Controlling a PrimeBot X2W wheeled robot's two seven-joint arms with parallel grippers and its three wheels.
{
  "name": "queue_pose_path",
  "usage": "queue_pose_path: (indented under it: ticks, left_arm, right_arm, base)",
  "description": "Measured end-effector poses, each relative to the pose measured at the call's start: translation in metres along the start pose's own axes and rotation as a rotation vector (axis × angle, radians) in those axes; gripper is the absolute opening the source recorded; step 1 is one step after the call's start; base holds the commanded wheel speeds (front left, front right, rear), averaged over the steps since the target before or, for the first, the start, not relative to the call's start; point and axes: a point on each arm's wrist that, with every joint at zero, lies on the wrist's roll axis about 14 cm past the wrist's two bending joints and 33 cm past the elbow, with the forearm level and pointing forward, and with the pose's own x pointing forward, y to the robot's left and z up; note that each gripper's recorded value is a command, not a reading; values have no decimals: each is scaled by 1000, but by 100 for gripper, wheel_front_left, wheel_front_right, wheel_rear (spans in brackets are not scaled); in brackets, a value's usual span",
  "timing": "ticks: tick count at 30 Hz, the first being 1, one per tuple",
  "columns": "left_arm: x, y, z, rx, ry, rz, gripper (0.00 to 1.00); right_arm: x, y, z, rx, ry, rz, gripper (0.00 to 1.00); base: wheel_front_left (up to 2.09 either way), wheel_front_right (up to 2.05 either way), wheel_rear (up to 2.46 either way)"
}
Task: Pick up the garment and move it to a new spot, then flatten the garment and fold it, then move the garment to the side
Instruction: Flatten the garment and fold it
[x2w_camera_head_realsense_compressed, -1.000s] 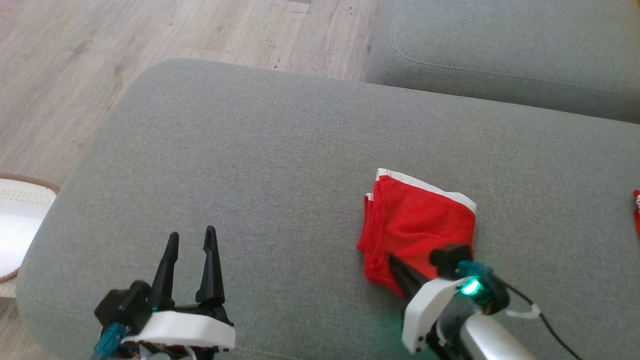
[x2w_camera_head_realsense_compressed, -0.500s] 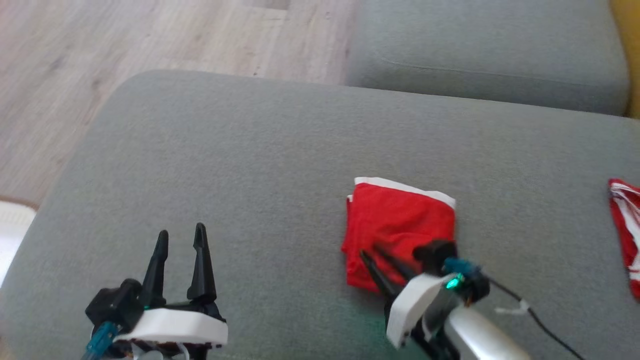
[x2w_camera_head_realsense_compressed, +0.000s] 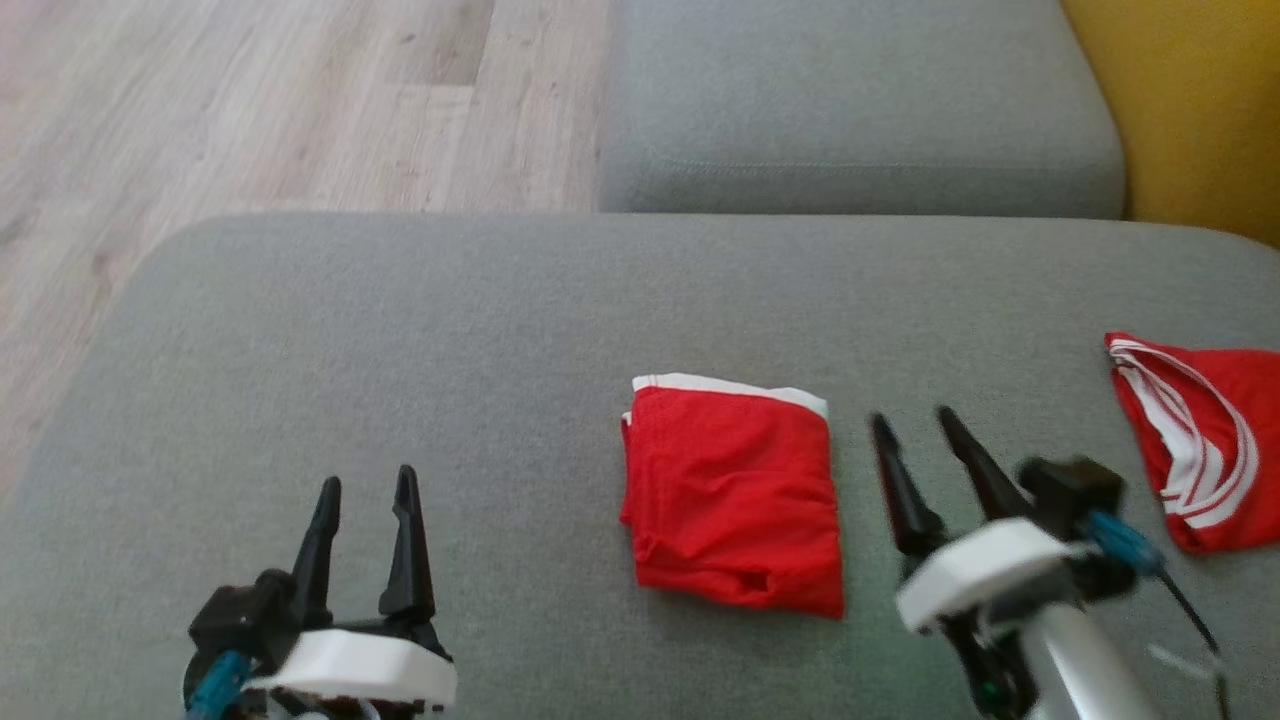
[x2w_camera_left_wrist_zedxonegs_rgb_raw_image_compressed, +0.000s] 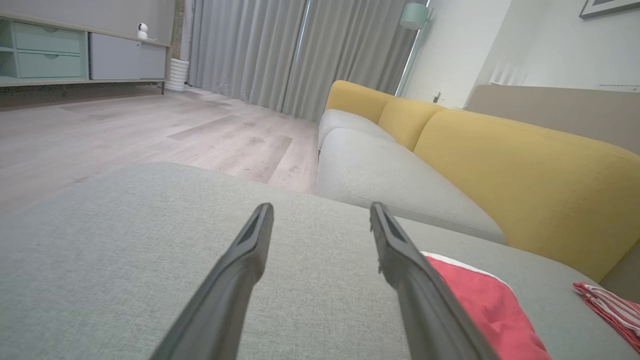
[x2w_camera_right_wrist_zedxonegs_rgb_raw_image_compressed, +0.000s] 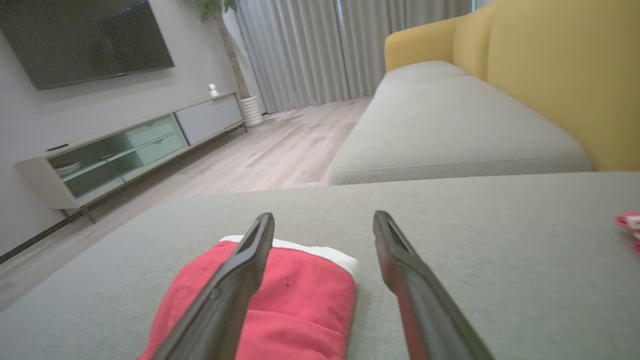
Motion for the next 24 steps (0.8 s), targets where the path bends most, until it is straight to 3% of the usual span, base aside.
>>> queue_pose_path:
  ticks: [9,24]
  left_arm:
    - [-18,7,-33,40,92,-1,100]
    - [-32,29,-52,113,176,31,100]
  right_arm:
    - [-48,-46,-8,29,-21,-175,100]
    - [-62,-44,-14,-2,5,-181,100]
  base:
    - [0,0,0]
    - [0,0,0]
